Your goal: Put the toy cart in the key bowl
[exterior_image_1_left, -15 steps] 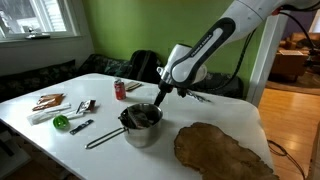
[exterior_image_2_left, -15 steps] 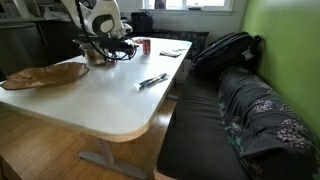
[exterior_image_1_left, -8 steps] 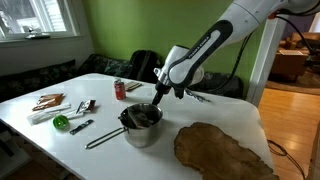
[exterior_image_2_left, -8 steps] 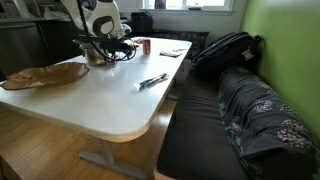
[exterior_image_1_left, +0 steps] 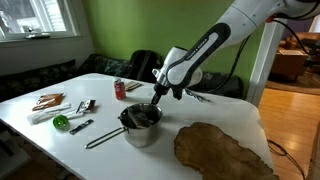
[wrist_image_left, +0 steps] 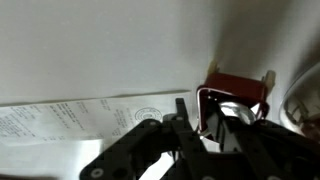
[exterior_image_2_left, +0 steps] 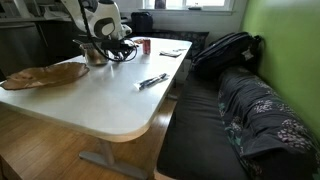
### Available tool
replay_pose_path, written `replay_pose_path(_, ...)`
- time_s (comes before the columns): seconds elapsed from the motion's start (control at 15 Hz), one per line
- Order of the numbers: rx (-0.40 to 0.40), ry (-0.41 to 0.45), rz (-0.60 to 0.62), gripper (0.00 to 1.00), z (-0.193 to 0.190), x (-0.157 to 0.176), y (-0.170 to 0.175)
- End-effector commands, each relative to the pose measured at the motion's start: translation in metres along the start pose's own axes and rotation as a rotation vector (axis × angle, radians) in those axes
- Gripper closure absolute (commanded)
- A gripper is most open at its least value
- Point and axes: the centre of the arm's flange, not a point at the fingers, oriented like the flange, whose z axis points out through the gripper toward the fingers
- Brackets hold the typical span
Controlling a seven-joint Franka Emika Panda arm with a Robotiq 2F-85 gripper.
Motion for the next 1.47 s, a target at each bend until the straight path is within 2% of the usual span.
replay_pose_path(0.0,0.014,0.026,-0.024,0.99,0.001,0.003,-0.002)
replay_pose_path(0.4,-0.015,0.12,-0.037,0.99,-0.023,0.017,-0.013)
replay_pose_path(0.6,-0.081,0.204,-0.03,0.99,-0.044,0.022,-0.012)
replay_pose_path(0.93,-0.171,0.316,0.057,0.99,-0.082,0.015,-0.002)
replay_pose_path(1.2,-0.34,0.394,0.182,0.99,-0.122,-0.007,0.024)
replay_pose_path(1.4,-0.468,0.349,0.3,0.99,-0.155,-0.057,0.058)
